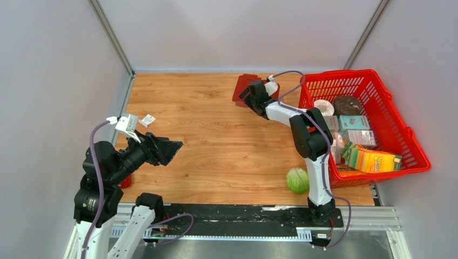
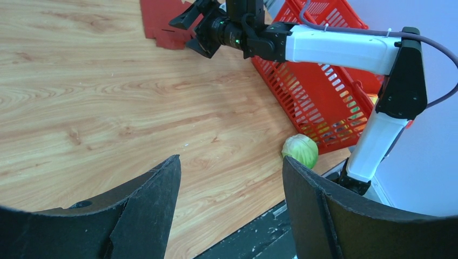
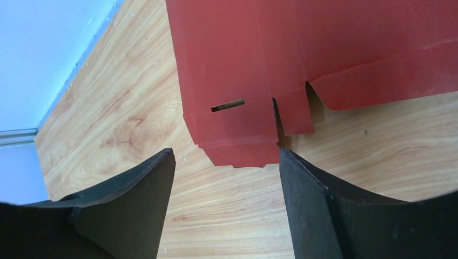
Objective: Fold the paper box
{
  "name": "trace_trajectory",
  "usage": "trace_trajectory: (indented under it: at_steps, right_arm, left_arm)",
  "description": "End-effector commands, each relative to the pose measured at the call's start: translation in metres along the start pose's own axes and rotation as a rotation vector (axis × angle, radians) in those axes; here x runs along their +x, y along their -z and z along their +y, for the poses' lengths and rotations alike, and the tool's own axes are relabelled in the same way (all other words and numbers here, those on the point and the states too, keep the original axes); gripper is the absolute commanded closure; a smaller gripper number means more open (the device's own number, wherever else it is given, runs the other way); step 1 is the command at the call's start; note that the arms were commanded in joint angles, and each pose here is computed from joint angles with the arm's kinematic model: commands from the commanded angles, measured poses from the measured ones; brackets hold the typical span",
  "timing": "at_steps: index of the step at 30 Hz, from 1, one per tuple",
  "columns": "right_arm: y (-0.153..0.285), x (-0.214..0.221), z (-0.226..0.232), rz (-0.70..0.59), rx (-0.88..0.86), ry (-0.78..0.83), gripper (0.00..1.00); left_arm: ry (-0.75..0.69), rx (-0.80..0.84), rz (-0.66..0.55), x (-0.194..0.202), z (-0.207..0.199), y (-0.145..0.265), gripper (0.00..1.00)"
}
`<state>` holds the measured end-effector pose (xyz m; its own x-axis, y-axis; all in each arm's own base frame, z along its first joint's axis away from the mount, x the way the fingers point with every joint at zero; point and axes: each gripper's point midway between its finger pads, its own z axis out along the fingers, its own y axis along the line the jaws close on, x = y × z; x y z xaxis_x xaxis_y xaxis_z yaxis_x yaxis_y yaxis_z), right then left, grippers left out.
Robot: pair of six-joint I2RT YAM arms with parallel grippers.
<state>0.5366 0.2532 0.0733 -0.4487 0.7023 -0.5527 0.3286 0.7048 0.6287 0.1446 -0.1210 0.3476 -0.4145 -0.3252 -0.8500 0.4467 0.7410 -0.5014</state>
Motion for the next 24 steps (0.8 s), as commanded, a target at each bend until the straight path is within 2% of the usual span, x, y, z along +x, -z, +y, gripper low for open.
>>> trace_trajectory:
  at_steps: [1,5,10,12,19,24]
  right_arm:
    - [-0.011,-0.002,0.008,-0.006,-0.041,-0.042,0.27]
    - [-0.012,0.0,0.002,0.002,-0.017,-0.031,0.27]
    - [-0.014,0.005,-0.017,0.016,0.041,0.007,0.22]
    - [-0.019,0.006,-0.014,0.021,0.002,0.006,0.22]
    - [-0.032,0.013,-0.008,0.043,-0.067,-0.032,0.29]
    - [-0.039,0.015,-0.016,0.045,-0.048,-0.068,0.32]
  left_arm:
    - [-0.03,0.017,-0.016,-0.006,-0.001,-0.004,0.23]
    - [-0.026,0.017,-0.01,-0.004,0.0,-0.006,0.23]
    - [-0.022,0.02,-0.004,-0.002,0.001,-0.007,0.23]
    - [-0.02,0.021,0.0,-0.002,0.001,-0.009,0.24]
    - [-0.02,0.023,-0.004,-0.001,-0.001,-0.006,0.24]
    - [-0.014,0.011,0.007,0.002,0.002,-0.006,0.24]
